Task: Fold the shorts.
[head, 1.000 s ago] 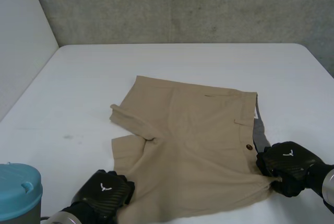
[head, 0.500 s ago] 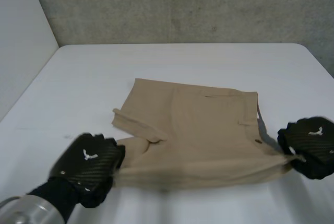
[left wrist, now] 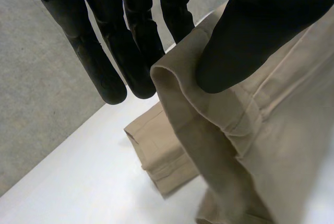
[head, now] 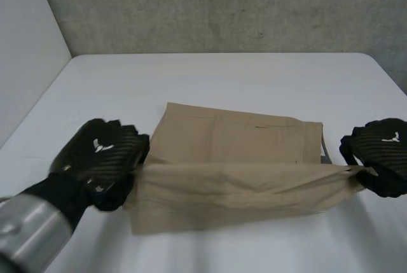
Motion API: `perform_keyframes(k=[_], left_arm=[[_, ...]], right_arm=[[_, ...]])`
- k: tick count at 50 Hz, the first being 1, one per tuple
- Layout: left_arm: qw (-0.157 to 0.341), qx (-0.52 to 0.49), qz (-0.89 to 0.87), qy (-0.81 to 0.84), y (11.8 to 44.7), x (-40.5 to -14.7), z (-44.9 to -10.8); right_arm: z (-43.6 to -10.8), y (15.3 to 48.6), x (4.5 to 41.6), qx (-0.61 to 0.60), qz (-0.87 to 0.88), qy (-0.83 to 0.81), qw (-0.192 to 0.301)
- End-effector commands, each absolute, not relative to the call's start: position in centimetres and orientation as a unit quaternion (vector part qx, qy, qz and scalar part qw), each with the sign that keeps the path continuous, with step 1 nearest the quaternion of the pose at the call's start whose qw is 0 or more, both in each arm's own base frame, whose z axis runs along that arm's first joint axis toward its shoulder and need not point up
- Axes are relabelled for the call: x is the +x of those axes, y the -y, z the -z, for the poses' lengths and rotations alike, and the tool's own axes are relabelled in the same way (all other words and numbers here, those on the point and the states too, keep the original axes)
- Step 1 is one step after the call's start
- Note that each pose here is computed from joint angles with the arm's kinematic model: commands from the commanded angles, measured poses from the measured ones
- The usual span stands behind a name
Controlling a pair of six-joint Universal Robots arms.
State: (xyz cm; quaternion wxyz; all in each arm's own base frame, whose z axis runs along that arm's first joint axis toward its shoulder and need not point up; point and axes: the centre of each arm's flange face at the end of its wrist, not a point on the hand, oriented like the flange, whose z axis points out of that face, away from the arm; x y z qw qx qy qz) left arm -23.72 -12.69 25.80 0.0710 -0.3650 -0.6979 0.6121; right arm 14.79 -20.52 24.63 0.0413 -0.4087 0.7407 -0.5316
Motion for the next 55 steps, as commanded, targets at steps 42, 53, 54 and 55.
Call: perform_keyframes(k=[42,53,54,55], left_arm=[[0.025,-0.411,-0.752,0.514,43.3,-34.8,-11.6],[0.032,-0.412,-0.788,0.457,41.5,-34.8,-14.2],[0.032,-0.41,-0.792,0.45,41.1,-34.8,-15.1],[0.031,-0.409,-0.794,0.448,40.9,-34.8,-15.6]], right_arm=[[-13.4,42.4,27.2,-0.369,0.661,-0.652,-0.048],[-19.2,41.5,26.5,-0.333,0.693,-0.635,-0.07],[-19.9,41.3,26.4,-0.33,0.697,-0.633,-0.07],[-20.4,41.0,26.3,-0.328,0.698,-0.632,-0.068]])
